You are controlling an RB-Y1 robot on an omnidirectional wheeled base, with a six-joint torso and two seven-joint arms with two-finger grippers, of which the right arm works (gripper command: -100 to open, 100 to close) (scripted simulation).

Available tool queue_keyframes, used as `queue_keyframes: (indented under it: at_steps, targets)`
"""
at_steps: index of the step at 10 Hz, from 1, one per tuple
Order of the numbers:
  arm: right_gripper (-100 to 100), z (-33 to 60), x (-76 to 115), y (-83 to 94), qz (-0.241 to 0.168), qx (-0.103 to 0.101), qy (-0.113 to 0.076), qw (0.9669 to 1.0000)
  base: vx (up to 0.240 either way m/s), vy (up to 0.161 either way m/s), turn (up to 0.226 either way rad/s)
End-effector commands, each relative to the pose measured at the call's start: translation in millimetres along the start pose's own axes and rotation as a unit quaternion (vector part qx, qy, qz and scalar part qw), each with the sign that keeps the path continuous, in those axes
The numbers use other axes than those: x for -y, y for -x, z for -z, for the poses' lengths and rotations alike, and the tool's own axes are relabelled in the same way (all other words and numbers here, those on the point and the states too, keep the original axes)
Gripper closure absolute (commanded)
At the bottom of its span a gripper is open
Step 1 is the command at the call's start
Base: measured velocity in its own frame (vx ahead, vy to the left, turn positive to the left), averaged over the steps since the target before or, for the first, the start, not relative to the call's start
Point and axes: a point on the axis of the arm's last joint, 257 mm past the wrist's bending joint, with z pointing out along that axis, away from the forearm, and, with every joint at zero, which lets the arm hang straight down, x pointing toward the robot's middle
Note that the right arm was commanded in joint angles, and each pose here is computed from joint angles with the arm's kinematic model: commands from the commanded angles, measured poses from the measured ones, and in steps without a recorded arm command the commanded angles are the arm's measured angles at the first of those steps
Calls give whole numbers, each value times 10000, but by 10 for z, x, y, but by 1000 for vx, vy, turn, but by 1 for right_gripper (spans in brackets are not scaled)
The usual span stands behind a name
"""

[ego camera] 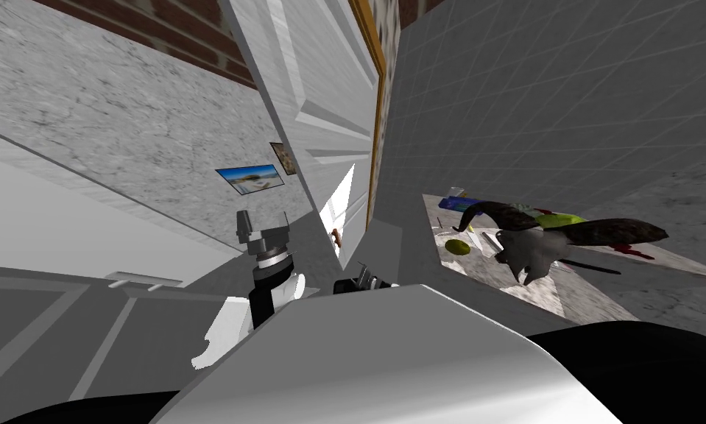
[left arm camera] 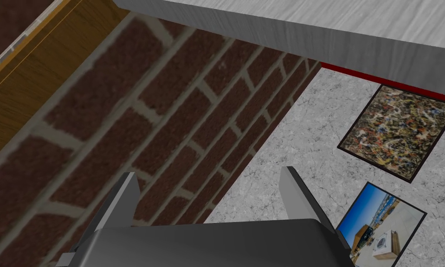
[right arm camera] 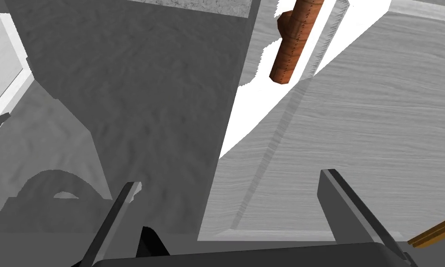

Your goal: Push the door open

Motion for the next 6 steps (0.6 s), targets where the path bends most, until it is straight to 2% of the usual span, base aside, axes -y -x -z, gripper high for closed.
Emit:
queue_keyframes:
  at_steps: [1, 6]
  targets:
    - [-100, -11, 78, -68, -126, -174, -61, 9998, 98, -34, 18]
    - [-100, -28, 259, -257, -480, -652, -151, 9966, 92, -30, 24]
